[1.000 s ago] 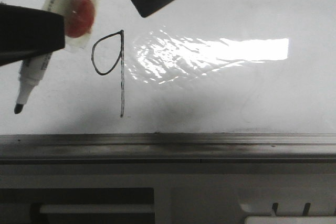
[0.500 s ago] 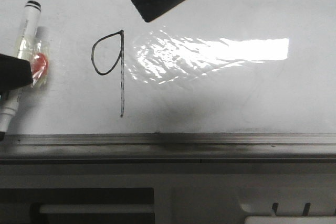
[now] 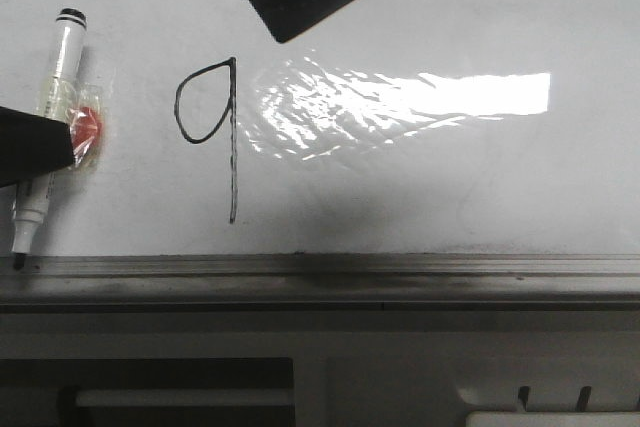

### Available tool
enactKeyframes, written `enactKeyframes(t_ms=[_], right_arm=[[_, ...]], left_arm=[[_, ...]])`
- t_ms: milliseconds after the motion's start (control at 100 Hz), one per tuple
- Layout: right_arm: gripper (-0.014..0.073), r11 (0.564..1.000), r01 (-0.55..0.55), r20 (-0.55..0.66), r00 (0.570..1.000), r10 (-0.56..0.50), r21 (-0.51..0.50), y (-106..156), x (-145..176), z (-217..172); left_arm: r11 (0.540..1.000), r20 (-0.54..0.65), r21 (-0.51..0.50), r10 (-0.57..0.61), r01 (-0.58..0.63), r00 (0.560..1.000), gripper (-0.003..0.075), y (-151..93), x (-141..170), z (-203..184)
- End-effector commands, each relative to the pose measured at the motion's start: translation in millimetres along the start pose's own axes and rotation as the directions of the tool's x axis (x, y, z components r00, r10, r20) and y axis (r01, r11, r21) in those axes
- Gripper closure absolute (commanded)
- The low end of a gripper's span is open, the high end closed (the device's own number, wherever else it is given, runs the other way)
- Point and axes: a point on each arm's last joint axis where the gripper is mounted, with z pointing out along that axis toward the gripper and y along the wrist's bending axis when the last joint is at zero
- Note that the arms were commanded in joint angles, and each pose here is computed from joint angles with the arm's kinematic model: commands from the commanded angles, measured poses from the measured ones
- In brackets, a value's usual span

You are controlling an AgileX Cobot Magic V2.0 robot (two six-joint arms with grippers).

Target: Write number 9 on whiteboard

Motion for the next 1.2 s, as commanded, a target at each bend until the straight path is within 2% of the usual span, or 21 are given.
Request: enactKeyframes(t_ms=[0, 220, 380, 940, 1040, 1190], right_arm=[[0.0109, 1.000, 0.011, 0.085, 0.996, -0.011, -0.004, 4.0, -11.1, -10.5], [0.0109, 1.000, 0.012, 0.079, 0.997, -0.011, -0.006, 4.2, -10.5, -10.4], [0.0109, 1.000, 0.012, 0.079, 0.997, -0.011, -0.006, 4.2, -10.5, -10.4], [0.0109, 1.000, 0.012, 0.069, 0.998, -0.011, -0.008, 4.4, -9.7, -10.4], [0.0109, 1.000, 0.012, 0.065, 0.998, -0.011, -0.009, 4.5, -9.3, -10.4], [0.0109, 1.000, 0.012, 0.065, 0.998, -0.011, -0.009, 4.5, -9.3, -10.4]], left_arm=[[1.000, 0.098, 0.009, -0.021, 0.021, 0.995, 0.0741, -5.0, -13.4, 2.0], [1.000, 0.098, 0.009, -0.022, 0.021, 0.995, 0.0739, -5.0, -13.4, 2.0], [0.995, 0.097, 0.017, -0.097, 0.095, 0.991, 0.0739, -5.0, -13.4, 2.0], [0.995, 0.097, 0.017, -0.100, 0.099, 0.990, 0.0737, -5.0, -13.4, 2.0], [0.995, 0.097, 0.017, -0.100, 0.099, 0.990, 0.0682, -5.0, -13.4, 2.0], [0.995, 0.097, 0.017, -0.100, 0.099, 0.990, 0.0528, -5.0, -13.4, 2.0]])
